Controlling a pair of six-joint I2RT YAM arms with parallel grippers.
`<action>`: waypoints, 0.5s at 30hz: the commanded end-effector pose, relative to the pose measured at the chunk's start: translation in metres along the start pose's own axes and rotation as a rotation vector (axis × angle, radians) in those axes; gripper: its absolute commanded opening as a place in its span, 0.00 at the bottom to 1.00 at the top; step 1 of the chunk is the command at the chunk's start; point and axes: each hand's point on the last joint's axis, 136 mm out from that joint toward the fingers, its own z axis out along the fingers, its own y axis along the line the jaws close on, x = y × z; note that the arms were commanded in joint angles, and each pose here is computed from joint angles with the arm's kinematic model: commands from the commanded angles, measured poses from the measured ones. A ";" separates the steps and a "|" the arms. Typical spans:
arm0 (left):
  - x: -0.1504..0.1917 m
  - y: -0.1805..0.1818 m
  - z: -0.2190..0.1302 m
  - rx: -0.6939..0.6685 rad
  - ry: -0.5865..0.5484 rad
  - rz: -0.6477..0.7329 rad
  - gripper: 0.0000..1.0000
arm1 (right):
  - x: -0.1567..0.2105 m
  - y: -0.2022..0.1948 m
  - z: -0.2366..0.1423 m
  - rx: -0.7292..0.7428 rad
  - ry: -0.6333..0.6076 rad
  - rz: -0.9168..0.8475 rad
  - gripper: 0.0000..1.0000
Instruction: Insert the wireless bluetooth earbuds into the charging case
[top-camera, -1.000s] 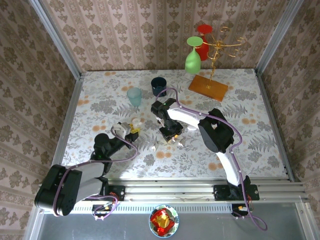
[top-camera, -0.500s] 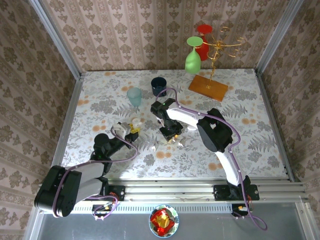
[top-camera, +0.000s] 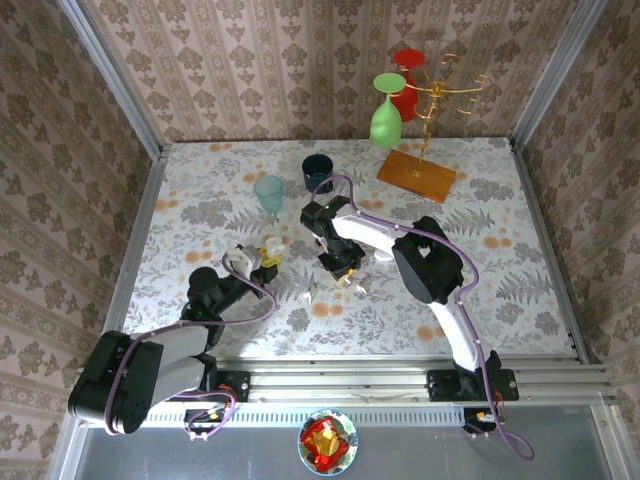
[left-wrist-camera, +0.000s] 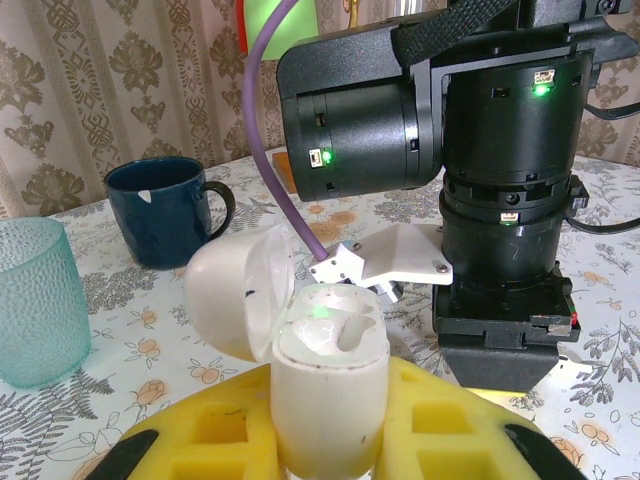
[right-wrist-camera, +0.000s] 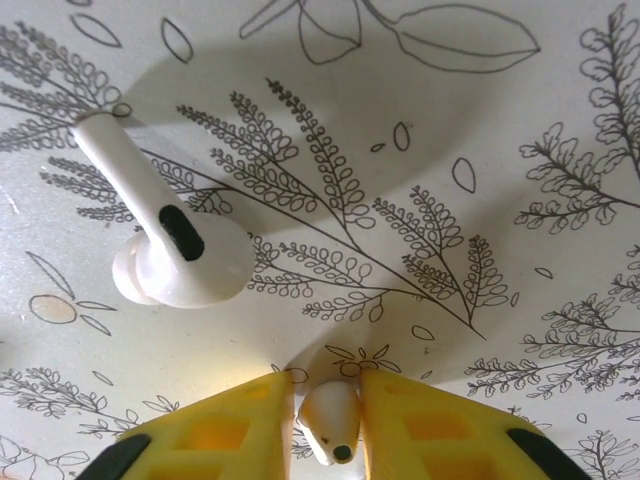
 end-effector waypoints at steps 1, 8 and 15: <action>-0.014 -0.003 0.003 0.024 -0.031 0.052 0.06 | -0.001 -0.002 0.005 -0.004 0.003 0.015 0.23; -0.015 -0.007 0.005 0.034 -0.024 0.062 0.06 | -0.006 -0.003 -0.017 -0.066 -0.136 0.040 0.22; -0.024 -0.010 0.010 0.065 -0.030 0.062 0.06 | -0.024 0.002 -0.064 -0.225 -0.471 0.056 0.21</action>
